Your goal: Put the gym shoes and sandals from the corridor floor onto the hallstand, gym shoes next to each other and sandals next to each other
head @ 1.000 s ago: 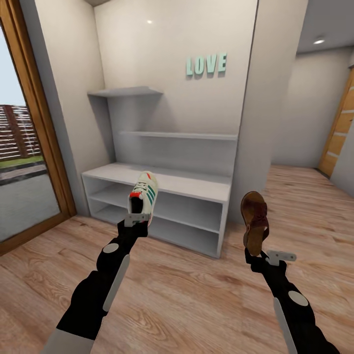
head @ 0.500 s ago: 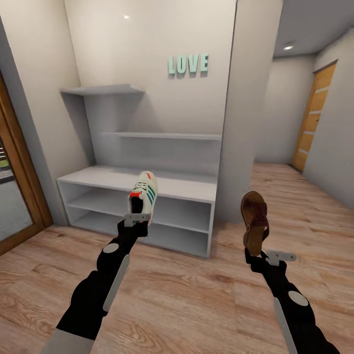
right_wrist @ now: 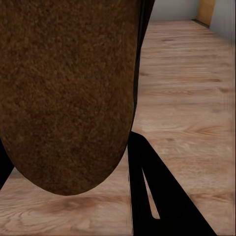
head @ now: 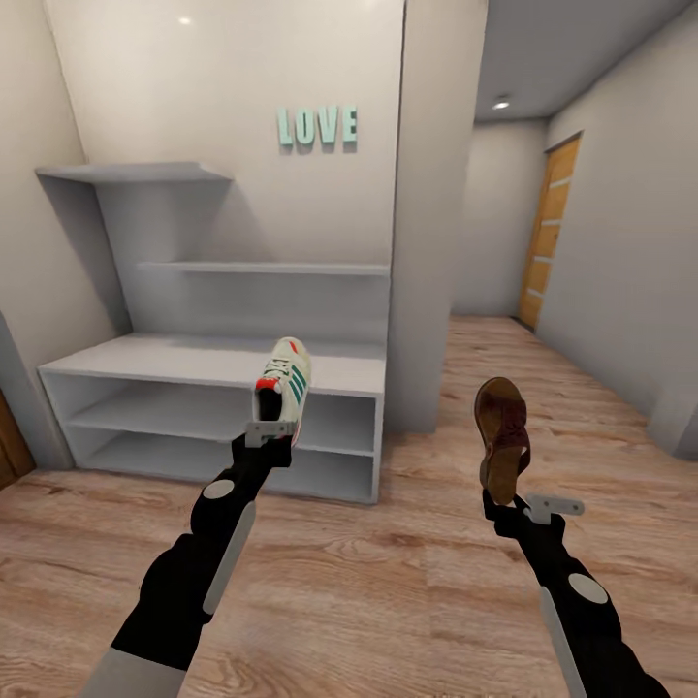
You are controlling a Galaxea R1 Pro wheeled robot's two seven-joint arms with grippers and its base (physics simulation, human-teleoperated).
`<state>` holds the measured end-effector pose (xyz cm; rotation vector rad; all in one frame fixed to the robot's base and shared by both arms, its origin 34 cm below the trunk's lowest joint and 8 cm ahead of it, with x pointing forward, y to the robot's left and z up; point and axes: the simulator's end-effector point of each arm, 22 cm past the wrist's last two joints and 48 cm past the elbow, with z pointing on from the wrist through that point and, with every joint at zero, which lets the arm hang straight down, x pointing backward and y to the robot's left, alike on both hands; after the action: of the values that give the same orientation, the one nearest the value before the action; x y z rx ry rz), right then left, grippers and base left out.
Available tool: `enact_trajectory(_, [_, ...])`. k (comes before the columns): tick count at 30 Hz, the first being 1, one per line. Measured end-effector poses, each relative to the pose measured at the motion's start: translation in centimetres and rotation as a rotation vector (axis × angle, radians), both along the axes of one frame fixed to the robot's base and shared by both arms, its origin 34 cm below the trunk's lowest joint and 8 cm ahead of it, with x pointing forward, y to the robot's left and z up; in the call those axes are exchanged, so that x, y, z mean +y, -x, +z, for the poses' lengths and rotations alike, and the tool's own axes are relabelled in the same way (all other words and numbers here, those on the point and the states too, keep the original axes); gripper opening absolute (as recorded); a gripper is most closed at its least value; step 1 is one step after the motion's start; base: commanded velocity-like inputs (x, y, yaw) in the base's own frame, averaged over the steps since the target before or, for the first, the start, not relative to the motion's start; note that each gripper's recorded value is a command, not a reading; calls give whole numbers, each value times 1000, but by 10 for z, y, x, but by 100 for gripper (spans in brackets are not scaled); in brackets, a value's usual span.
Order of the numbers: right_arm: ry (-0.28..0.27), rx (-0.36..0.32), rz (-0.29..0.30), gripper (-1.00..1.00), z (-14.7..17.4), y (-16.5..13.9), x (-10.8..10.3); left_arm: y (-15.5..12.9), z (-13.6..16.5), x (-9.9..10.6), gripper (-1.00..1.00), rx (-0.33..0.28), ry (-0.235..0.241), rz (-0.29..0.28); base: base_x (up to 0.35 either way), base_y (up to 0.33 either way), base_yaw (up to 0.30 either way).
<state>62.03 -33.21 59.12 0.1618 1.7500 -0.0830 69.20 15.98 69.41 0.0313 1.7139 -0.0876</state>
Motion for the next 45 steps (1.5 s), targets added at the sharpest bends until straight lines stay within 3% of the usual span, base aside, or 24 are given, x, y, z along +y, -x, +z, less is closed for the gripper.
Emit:
enact_trajectory(8, [0, -1, 1, -100, 1, 0, 0, 0, 0, 0, -100, 0, 0, 0, 0, 285, -85])
enact_trajectory(19, [0, 0, 2, -100, 0, 0, 1, 0, 0, 0, -100, 0, 0, 0, 0, 18, 0])
enact_trajectory(30, [0, 0, 2, -100, 0, 0, 1, 0, 0, 0, -100, -1, 0, 0, 76, 258, -137])
enact_trajectory(45, [0, 0, 2, -100, 0, 0, 1, 0, 0, 0, -100, 0, 0, 0, 8, 91, -1])
